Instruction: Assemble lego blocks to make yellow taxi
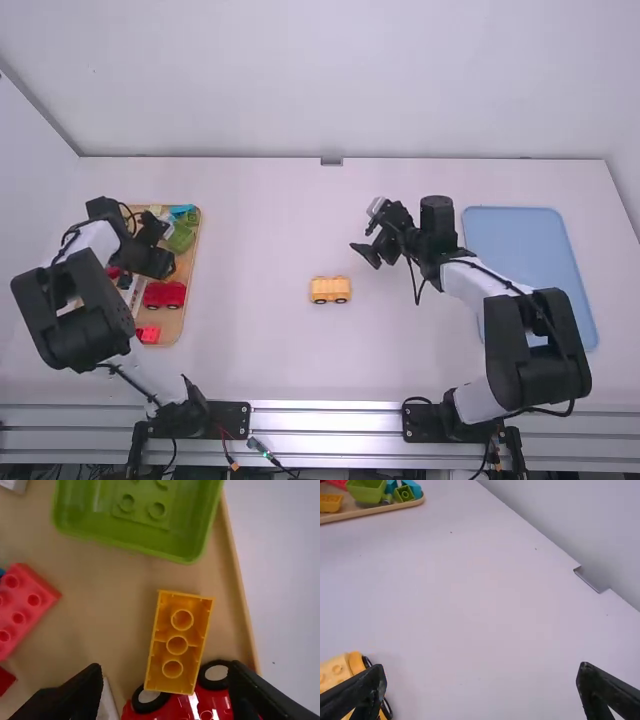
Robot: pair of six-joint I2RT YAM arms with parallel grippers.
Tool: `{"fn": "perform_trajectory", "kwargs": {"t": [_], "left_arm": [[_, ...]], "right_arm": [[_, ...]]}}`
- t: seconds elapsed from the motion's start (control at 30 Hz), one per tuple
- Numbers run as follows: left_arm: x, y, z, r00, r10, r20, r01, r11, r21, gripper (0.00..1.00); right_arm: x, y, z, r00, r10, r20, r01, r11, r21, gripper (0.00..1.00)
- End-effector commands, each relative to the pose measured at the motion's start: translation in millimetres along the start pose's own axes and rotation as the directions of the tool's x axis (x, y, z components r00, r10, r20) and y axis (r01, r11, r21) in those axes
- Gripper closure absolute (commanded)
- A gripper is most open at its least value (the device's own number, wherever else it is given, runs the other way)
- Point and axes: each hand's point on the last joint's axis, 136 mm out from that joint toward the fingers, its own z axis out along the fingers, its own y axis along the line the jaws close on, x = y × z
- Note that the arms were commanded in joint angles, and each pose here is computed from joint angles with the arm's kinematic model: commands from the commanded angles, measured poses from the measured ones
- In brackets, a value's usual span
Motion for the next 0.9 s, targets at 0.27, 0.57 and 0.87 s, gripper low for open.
{"fn": "perform_trajectory", "kwargs": {"t": [0.27, 0.57, 0.87], "left_arm": [[13, 2, 13, 0.999, 0.032, -0.020, -0.033, 0.999, -0.029, 0.41], [15, 3, 23, 0.999, 0.054, 0.002, -0.053, 0.997, -0.053, 0.42], [16, 3, 26, 0.997, 0.074, 0.007, -0.073, 0.995, -0.061, 0.45]], "right_arm": [[-13, -8, -2, 1.000, -0.012, 0.022, 0.011, 1.000, 0.016, 0.01], [-7, -14, -2, 1.000, -0.006, -0.009, 0.007, 0.998, 0.055, 0.01], [-8, -14, -2, 1.000, -0.007, -0.005, 0.008, 0.999, 0.053, 0.01]]}}
